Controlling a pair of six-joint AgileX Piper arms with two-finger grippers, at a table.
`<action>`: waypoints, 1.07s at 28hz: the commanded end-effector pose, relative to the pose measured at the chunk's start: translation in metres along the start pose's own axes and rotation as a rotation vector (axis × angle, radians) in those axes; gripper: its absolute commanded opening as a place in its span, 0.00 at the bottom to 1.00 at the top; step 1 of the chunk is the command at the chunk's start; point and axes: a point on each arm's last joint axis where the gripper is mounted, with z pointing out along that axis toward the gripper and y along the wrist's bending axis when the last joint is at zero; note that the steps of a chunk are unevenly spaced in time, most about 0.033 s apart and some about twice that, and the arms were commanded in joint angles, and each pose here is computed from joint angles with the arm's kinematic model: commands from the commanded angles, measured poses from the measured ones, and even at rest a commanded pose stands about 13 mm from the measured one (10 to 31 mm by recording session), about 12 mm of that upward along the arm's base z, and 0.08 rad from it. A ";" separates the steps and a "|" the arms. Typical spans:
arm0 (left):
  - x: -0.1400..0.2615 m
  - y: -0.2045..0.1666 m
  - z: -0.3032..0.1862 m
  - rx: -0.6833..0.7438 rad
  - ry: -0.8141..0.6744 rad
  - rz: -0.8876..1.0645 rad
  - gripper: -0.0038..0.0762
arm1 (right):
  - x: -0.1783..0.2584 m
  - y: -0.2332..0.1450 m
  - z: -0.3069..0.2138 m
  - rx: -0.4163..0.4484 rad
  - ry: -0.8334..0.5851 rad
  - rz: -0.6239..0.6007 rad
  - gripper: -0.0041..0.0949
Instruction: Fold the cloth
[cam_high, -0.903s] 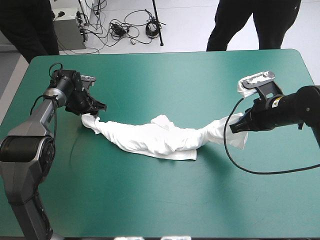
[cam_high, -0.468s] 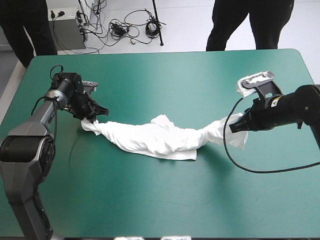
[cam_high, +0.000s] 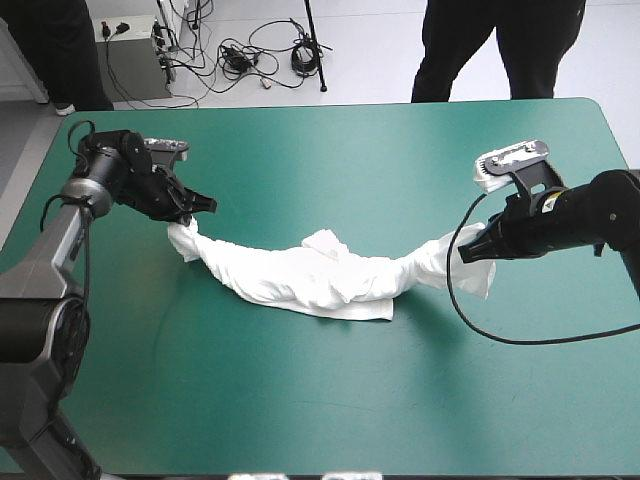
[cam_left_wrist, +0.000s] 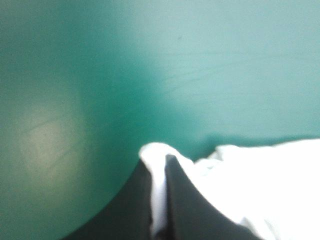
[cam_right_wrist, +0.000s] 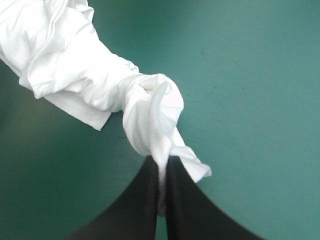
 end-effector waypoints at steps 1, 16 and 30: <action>0.008 -0.022 -0.087 0.077 -0.231 0.014 0.04 | -0.009 0.002 -0.015 0.020 -0.120 -0.003 0.02; 0.121 -0.083 -0.314 0.178 -0.982 0.213 0.04 | -0.050 0.022 -0.144 0.110 -0.556 -0.049 0.02; 0.211 -0.112 -0.428 0.155 -1.357 0.403 0.04 | 0.013 0.069 -0.262 0.105 -0.937 -0.133 0.02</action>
